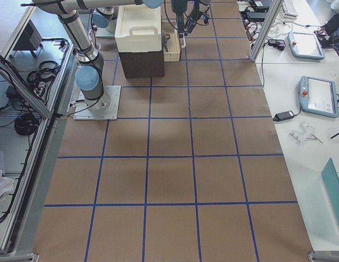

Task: Put scissors in drawer and close it
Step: 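Push the drawer closed, away from the robot, with the left gripper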

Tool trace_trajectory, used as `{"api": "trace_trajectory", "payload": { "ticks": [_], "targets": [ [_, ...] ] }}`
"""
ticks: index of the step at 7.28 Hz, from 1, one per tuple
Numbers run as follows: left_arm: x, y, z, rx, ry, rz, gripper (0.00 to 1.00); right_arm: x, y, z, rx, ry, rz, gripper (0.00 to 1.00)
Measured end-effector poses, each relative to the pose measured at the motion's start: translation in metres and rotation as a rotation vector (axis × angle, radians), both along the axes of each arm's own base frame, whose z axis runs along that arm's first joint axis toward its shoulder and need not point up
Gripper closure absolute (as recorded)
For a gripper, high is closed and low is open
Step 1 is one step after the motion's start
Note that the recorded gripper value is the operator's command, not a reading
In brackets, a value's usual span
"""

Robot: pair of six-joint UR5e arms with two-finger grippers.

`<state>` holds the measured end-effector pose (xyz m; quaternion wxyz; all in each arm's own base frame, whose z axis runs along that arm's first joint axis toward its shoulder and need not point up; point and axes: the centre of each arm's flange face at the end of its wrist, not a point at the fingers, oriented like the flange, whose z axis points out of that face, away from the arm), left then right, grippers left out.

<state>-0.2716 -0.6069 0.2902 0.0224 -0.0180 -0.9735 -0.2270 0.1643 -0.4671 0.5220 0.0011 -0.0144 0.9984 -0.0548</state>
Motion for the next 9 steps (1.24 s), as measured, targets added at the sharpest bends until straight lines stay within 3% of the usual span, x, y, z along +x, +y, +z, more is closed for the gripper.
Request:
{"api": "trace_trajectory", "payload": {
  "ticks": [9],
  "targets": [
    [-0.003, 0.027, -0.01, 0.103, -0.019, -0.011, 0.0, 0.0, 0.0, -0.001, 0.003, 0.0, -0.001, 0.0]
  ]
}}
